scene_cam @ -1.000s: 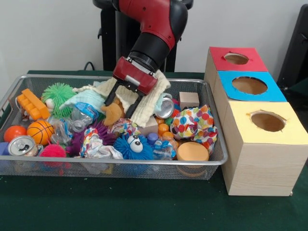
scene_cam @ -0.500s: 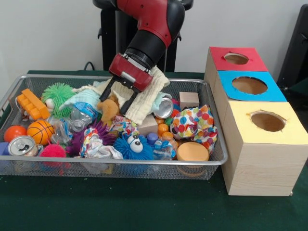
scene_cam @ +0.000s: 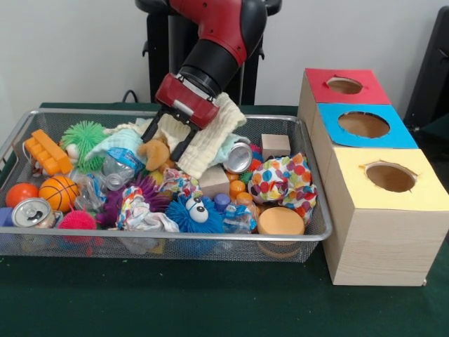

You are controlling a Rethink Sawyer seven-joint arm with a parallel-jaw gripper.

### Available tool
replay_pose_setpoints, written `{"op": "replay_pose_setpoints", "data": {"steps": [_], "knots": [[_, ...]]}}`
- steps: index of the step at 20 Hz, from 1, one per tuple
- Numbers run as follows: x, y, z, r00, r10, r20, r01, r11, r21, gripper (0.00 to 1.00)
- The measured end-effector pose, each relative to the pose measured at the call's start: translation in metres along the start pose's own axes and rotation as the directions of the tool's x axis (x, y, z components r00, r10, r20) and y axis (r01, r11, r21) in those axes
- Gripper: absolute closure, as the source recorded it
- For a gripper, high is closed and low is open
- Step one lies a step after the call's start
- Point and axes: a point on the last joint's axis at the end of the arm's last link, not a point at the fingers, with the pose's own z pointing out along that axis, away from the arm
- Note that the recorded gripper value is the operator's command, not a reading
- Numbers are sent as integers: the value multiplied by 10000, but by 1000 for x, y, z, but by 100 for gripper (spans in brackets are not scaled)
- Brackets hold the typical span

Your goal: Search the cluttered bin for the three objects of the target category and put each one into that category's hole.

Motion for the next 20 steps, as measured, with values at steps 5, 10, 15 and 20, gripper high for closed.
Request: {"op": "replay_pose_setpoints", "data": {"steps": [5,10,15,20], "knots": [[9,-3,1,9998,-168,73,167,9998,98,0],[15,-4,2,9990,-266,352,260,9995,178,0],[21,-5,5,9967,-295,758,275,9992,277,0],[24,-5,7,9957,-220,900,193,9993,306,100]]}}
